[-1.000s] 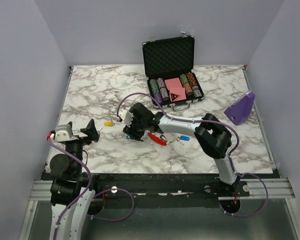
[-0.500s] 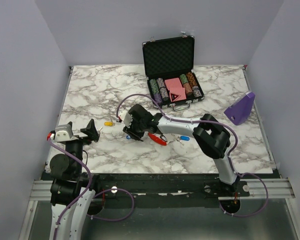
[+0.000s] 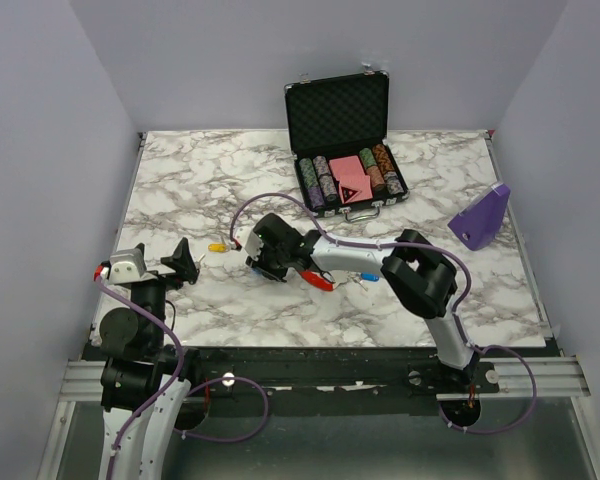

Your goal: Put the keys on the keyring

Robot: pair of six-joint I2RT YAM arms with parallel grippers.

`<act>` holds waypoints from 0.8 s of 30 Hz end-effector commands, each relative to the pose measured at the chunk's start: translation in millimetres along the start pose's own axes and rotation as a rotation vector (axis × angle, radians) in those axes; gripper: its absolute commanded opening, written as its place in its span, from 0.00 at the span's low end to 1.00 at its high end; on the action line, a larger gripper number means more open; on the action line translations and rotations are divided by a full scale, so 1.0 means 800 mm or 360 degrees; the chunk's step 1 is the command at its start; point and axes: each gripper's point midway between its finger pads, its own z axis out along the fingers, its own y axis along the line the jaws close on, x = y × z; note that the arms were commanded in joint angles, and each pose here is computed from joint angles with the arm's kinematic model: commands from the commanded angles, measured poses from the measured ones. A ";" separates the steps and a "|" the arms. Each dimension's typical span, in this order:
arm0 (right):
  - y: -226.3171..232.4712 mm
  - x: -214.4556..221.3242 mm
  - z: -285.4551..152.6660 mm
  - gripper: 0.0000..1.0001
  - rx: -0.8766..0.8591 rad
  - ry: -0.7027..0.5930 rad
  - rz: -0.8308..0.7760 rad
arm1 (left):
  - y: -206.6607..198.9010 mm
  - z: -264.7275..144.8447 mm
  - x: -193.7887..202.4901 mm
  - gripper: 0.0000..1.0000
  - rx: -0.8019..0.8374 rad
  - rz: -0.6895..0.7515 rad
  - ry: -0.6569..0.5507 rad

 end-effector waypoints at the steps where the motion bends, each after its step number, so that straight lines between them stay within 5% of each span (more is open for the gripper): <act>1: -0.004 -0.002 -0.012 0.31 0.0053 0.0012 -0.0047 | 0.001 0.000 -0.001 0.99 -0.0003 0.0019 -0.0015; 4: -0.002 -0.009 -0.020 0.34 0.0035 -0.0011 -0.0054 | 0.001 0.000 -0.001 0.99 -0.0004 0.0019 -0.0013; 8: 0.006 -0.008 -0.019 0.53 -0.0019 -0.0003 -0.0028 | 0.001 0.000 -0.001 0.99 -0.0004 0.0019 -0.0013; 24: -0.012 -0.012 -0.031 0.61 -0.0315 -0.0085 0.0443 | 0.002 0.000 -0.001 0.99 -0.0006 0.0022 -0.0011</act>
